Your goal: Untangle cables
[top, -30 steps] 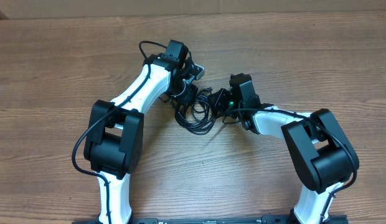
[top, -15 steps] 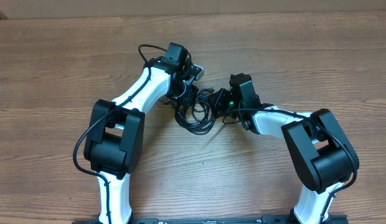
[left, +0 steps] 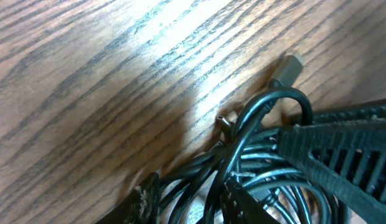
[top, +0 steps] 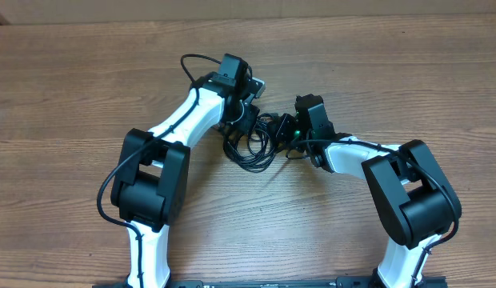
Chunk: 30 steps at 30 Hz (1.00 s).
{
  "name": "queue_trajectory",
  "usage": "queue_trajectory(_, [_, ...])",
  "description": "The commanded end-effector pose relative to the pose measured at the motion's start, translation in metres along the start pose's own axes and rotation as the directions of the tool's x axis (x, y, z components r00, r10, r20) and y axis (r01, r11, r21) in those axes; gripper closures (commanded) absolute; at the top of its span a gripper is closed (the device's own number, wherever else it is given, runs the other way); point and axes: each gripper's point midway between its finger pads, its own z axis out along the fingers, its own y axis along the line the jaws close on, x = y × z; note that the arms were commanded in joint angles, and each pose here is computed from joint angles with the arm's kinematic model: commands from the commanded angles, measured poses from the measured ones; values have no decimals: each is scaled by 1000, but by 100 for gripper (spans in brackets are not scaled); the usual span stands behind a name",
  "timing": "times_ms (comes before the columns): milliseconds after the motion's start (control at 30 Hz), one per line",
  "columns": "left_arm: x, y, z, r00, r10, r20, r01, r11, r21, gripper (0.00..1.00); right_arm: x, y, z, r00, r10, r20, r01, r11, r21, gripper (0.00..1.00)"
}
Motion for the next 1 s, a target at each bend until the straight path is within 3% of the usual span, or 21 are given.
queue_trajectory(0, [-3, -6, -5, 999, 31, 13, -31, 997, -68, 67, 10, -27, 7, 1000, 20, -15, -19, 997, 69, 81])
queue_trajectory(200, [-12, -3, -4, 998, 60, 37, -53, 987, -150, 72, 10, -27, 7, 1000, 20, -15, -19, 997, 69, 81])
queue_trajectory(233, [-13, -3, -4, 997, 61, 43, -54, 987, -150, 86, 10, -27, 7, 1000, 20, -15, -19, 997, 69, 81])
queue_trajectory(300, [-14, -3, -5, 997, 62, 44, -54, 987, -150, 96, 10, -27, 7, 1000, 20, -15, -19, 997, 70, 81])
queue_trajectory(467, [-11, -6, -24, 998, 56, 16, -53, 988, -148, 96, 10, -27, 7, 1000, 20, -14, -19, 997, 71, 81])
queue_trajectory(767, [-26, -22, -92, 990, 80, 115, -64, 989, -133, 96, 9, -28, 7, 1000, 20, -9, -19, 997, 75, 81])
queue_trajectory(967, [-23, -35, -113, 984, 123, 129, -113, 990, -82, 96, 9, -28, 7, 1000, 20, -9, -19, 997, 75, 81])
